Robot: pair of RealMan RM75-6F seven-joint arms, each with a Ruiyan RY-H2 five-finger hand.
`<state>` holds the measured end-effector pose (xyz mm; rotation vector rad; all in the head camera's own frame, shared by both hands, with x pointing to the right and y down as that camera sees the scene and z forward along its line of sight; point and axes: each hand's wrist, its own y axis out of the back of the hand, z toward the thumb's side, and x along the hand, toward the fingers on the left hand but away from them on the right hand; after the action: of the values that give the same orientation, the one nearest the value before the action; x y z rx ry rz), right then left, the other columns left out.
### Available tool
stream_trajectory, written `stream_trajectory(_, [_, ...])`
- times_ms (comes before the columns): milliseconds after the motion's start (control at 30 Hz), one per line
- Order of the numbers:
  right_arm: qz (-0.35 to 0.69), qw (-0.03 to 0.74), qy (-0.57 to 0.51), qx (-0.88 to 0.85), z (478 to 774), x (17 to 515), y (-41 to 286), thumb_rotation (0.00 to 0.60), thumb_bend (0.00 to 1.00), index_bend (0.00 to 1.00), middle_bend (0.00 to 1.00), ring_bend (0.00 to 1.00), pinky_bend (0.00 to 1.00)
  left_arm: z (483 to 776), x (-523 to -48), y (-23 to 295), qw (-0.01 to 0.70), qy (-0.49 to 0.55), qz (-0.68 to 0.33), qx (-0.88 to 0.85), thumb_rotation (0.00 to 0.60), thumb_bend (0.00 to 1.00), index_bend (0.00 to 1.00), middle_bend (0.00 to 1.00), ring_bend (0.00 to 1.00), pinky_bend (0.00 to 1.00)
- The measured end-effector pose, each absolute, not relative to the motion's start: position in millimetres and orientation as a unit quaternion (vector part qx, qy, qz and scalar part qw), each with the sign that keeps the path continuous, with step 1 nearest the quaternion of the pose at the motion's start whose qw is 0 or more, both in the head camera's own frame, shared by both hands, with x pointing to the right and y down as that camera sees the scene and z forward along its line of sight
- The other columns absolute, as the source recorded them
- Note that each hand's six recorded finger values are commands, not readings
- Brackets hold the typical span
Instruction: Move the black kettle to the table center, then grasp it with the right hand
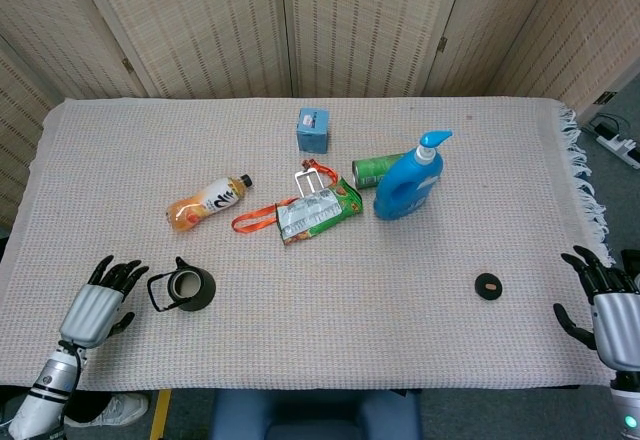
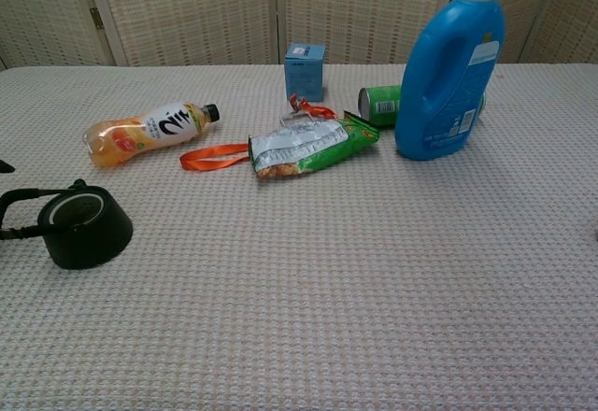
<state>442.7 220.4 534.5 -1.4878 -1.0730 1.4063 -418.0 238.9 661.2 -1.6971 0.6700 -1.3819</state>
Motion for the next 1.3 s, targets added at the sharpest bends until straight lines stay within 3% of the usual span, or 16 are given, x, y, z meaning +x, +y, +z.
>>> stream_trajectory(300, [0.56, 0.401, -0.43, -0.583, 531.9, 447.5, 223.3, 0.6, 0.31, 0.19, 0.18, 0.3, 0.27, 674.6, -397.8, 228.0, 0.419, 0.271, -0.526, -0.689, 0.6, 0.24, 0.23, 0.12, 0.17, 0.08])
stream_trajectory(533, [0.562, 0.399, -0.433, -0.58, 531.2, 449.7, 223.9, 0.6, 0.31, 0.19, 0.18, 0.3, 0.27, 675.1, -391.8, 224.8, 0.412, 0.286, -0.51, -0.699, 0.6, 0.26, 0.38, 0.17, 0.21, 0.09])
stream_trajectory(1133, [0.561, 0.397, -0.436, -0.581, 531.4, 451.2, 223.9, 0.6, 0.31, 0.19, 0.18, 0.3, 0.27, 671.0, -366.3, 218.0, 0.393, 0.312, -0.461, -0.732, 0.6, 0.28, 0.44, 0.21, 0.24, 0.1])
stream_trajectory(1300, [0.562, 0.396, -0.437, -0.58, 531.2, 452.9, 224.3, 0.6, 0.31, 0.19, 0.18, 0.3, 0.27, 670.9, -355.8, 214.6, 0.396, 0.314, -0.448, -0.738, 0.6, 0.37, 0.48, 0.22, 0.24, 0.1])
